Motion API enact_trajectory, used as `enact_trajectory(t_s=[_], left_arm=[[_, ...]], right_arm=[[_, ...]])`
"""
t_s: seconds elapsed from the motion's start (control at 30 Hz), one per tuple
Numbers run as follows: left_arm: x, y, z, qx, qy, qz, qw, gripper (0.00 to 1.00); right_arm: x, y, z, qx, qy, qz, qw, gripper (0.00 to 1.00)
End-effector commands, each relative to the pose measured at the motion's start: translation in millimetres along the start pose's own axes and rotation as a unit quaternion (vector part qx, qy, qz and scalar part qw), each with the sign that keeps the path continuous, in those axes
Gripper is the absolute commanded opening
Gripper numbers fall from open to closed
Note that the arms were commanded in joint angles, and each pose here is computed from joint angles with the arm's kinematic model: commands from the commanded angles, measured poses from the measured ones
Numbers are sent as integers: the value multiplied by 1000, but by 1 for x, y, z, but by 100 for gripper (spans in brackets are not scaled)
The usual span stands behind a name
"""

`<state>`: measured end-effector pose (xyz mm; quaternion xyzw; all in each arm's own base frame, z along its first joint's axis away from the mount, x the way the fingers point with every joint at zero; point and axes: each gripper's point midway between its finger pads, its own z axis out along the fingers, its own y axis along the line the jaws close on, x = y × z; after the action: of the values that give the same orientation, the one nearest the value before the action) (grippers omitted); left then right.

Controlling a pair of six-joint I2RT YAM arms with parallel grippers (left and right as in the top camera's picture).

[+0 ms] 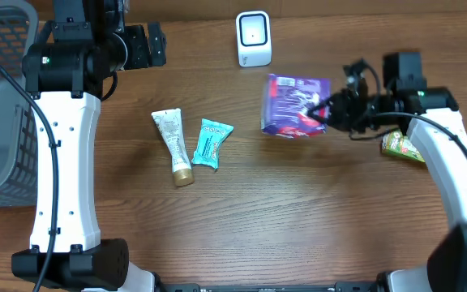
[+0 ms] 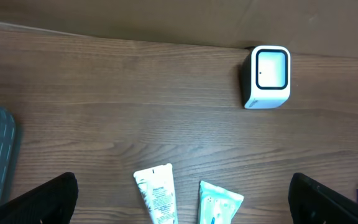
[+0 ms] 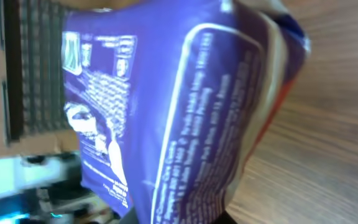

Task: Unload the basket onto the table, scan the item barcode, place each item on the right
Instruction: 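Lift the liner pack and carry it toward the white scanner, then hold the liner pack's barcode in front of the scanner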

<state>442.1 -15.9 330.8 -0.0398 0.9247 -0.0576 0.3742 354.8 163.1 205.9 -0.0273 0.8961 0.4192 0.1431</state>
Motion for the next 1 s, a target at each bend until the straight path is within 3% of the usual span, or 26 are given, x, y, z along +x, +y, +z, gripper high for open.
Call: enact_trajectory(t_s=[0.0, 0.2, 0.57, 0.8, 0.97], left_arm=[[-3, 1, 0, -2, -3, 9, 1000, 100], [-3, 1, 0, -2, -3, 9, 1000, 100], [-3, 1, 0, -2, -3, 9, 1000, 100], [-3, 1, 0, -2, -3, 9, 1000, 100], [-3, 1, 0, -2, -3, 9, 1000, 100]], right_arm=[[-10, 33, -9, 44, -20, -88, 995, 10], [-5, 70, -4, 7, -10, -126, 992, 8], [-8, 72, -9, 15, -14, -118, 993, 5], [-54, 84, -50, 112, -100, -109, 983, 3], [-103, 67, -80, 251, -157, -110, 949, 3]])
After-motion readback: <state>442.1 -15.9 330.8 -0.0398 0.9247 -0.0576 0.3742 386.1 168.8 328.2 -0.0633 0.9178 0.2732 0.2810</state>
